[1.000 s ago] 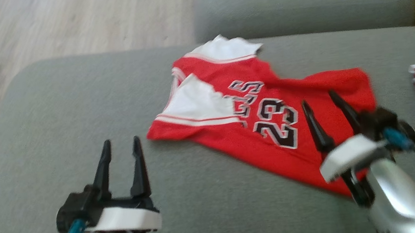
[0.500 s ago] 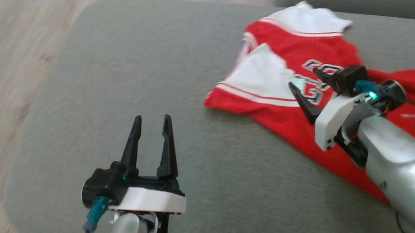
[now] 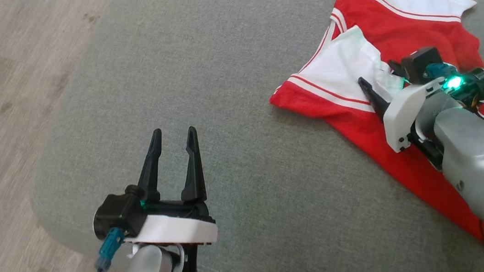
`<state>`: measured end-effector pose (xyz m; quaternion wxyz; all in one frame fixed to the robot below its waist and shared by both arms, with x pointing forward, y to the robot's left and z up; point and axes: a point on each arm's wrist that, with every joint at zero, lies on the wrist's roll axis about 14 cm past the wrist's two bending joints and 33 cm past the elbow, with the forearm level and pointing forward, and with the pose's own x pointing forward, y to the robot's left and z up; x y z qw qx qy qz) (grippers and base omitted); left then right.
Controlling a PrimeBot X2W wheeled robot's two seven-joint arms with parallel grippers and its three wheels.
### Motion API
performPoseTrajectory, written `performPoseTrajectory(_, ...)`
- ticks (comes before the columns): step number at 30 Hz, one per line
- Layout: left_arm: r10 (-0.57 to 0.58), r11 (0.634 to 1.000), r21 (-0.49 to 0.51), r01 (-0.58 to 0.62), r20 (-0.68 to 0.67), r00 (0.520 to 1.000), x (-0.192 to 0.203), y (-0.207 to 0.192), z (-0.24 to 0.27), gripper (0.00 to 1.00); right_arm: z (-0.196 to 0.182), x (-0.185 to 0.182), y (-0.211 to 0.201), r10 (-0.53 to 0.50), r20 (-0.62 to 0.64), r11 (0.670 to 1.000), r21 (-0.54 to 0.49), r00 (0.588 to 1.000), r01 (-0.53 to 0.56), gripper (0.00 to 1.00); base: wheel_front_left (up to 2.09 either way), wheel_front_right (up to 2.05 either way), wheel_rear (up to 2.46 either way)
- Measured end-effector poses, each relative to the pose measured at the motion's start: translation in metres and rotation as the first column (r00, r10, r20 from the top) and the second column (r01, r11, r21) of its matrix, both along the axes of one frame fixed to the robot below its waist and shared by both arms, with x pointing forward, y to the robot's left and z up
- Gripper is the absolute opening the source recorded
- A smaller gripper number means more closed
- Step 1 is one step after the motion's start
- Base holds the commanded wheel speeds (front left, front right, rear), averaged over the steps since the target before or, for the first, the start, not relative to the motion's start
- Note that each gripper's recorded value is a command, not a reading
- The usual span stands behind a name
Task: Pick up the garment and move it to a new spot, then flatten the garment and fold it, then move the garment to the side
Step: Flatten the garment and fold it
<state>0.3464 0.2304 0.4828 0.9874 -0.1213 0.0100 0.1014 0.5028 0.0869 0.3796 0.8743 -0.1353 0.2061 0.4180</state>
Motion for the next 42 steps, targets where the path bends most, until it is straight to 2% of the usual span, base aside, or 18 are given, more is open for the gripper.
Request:
performPoseTrajectory(1,0.003,1.000,0.001,-0.003,-0.001,1.000,0.000,0.001,0.000,1.00,-0.003,-0.001,0.000,0.004,-0.008,1.000,-0.005,1.000,-0.004,1.00,0.00,0.00,0.00)
performPoseTrajectory(2,0.004,1.000,0.002,-0.004,-0.002,1.000,0.000,0.001,0.000,1.00,-0.006,-0.003,0.001,0.007,-0.014,1.000,-0.007,1.000,-0.007,0.59,0.00,0.00,0.00)
performPoseTrajectory(3,0.006,1.000,0.002,-0.006,-0.003,1.000,0.000,0.002,-0.001,1.00,-0.007,-0.004,0.002,0.011,-0.018,1.000,-0.006,1.000,-0.011,0.00,0.00,0.00,0.00)
performPoseTrajectory(8,0.007,1.000,0.001,-0.007,0.004,1.000,-0.001,0.002,0.001,1.00,0.003,-0.007,0.010,0.027,0.002,0.999,0.041,1.000,-0.027,0.00,0.00,0.00,0.00)
performPoseTrajectory(14,0.016,1.000,0.004,-0.016,0.035,0.999,-0.004,0.006,0.011,1.00,0.048,-0.027,0.044,0.081,0.058,0.975,0.202,0.995,-0.092,0.00,0.00,0.00,0.00)
performPoseTrajectory(16,0.019,1.000,0.013,-0.020,0.049,0.999,-0.006,0.008,0.015,1.00,0.060,-0.047,0.057,0.138,0.074,0.959,0.238,0.988,-0.152,0.00,0.00,0.00,0.00)
performPoseTrajectory(17,0.013,1.000,0.020,-0.014,0.061,0.998,-0.008,0.008,0.019,1.00,0.067,-0.073,0.068,0.209,0.089,0.940,0.258,0.974,-0.225,0.00,0.00,0.00,0.00)
performPoseTrajectory(18,0.016,1.000,0.024,-0.018,0.068,0.998,-0.009,0.010,0.021,1.00,0.069,-0.086,0.071,0.236,0.086,0.931,0.267,0.968,-0.250,0.00,0.00,0.00,0.00)
performPoseTrajectory(21,0.010,0.999,0.031,-0.013,0.089,0.996,-0.013,0.010,0.027,1.00,0.071,-0.121,0.075,0.298,0.071,0.908,0.286,0.952,-0.305,0.00,0.00,0.00,0.00)
performPoseTrajectory(26,-0.008,0.999,0.040,0.004,0.110,0.994,-0.020,0.007,0.031,1.00,0.063,-0.178,0.073,0.402,0.038,0.879,0.262,0.915,-0.398,0.00,0.00,0.00,0.00)
performPoseTrajectory(27,-0.011,0.999,0.041,0.006,0.112,0.994,-0.021,0.006,0.031,1.00,0.061,-0.189,0.072,0.419,0.028,0.874,0.259,0.908,-0.411,0.36,0.00,0.00,0.00)
performPoseTrajectory(28,-0.014,0.999,0.041,0.009,0.112,0.994,-0.023,0.005,0.030,1.00,0.058,-0.199,0.070,0.430,0.017,0.870,0.257,0.903,-0.420,1.00,0.00,0.00,0.00)
performPoseTrajectory(32,-0.033,0.999,0.041,0.028,0.119,0.992,-0.027,0.001,0.030,1.00,0.057,-0.233,0.068,0.468,-0.014,0.854,0.264,0.884,-0.448,1.00,0.00,0.00,0.00)
performPoseTrajectory(35,-0.050,0.998,0.048,0.044,0.131,0.990,-0.026,-0.003,0.033,1.00,0.064,-0.243,0.066,0.460,-0.014,0.852,0.288,0.888,-0.437,1.00,0.00,0.00,0.00)
performPoseTrajectory(39,-0.079,0.996,0.054,0.072,0.144,0.986,-0.023,-0.010,0.036,1.00,0.071,-0.220,0.049,0.366,0.009,0.889,0.293,0.931,-0.352,1.00,0.00,0.00,0.00)
performPoseTrajectory(42,-0.108,0.993,0.053,0.101,0.146,0.983,-0.021,-0.019,0.035,1.00,0.088,-0.172,0.021,0.192,0.051,0.927,0.319,0.980,-0.198,1.00,0.00,0.00,0.00)
